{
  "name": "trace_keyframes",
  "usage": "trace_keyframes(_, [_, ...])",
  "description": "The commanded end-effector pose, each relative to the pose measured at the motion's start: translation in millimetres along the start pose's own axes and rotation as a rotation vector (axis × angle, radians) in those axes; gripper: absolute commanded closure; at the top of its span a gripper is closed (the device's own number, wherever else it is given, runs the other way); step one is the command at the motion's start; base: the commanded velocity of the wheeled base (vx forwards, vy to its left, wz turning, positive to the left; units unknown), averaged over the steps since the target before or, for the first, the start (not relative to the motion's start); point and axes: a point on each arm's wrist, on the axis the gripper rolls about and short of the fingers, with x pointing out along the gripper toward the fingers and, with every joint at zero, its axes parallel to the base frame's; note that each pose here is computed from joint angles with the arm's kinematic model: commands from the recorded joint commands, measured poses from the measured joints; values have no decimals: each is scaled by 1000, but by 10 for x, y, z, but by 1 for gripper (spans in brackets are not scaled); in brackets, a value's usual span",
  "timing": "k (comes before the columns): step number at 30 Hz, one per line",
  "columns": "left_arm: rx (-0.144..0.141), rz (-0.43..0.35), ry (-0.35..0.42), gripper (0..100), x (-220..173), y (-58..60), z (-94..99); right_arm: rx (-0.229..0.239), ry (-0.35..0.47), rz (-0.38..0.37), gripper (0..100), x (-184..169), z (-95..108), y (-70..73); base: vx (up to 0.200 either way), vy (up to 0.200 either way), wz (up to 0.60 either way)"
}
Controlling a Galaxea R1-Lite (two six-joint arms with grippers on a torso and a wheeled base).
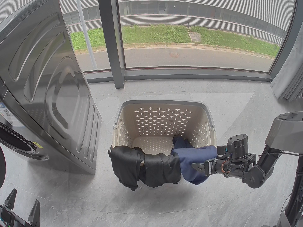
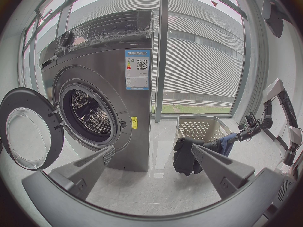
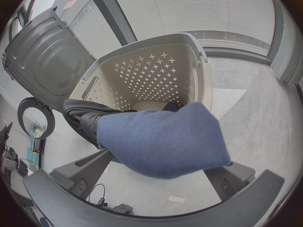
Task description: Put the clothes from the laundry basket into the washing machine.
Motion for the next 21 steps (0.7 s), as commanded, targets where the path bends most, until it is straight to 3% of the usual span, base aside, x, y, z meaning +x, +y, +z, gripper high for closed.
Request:
trace_keyframes(1, [-1, 1, 6, 0, 4, 2, -42, 2, -7, -4, 0, 44, 18, -16, 0, 0, 0])
trace_keyframes(2, [-1, 1, 4, 0, 3, 2, -38, 3, -4, -6, 0, 80, 9, -25, 0, 0, 0])
trace_keyframes(3, [-1, 1, 4, 0, 3, 2, -38, 4, -3, -7, 100, 96, 5, -32, 0, 0, 0])
trace_keyframes(12, [-1, 1, 6, 0, 4, 2, -42, 4, -2, -2, 100, 60, 4, -19, 0, 0, 0])
trace_keyframes(21, [-1, 2, 6, 0, 4, 2, -42, -10, -58, 40, 100, -310, 122, 133, 0, 0, 0])
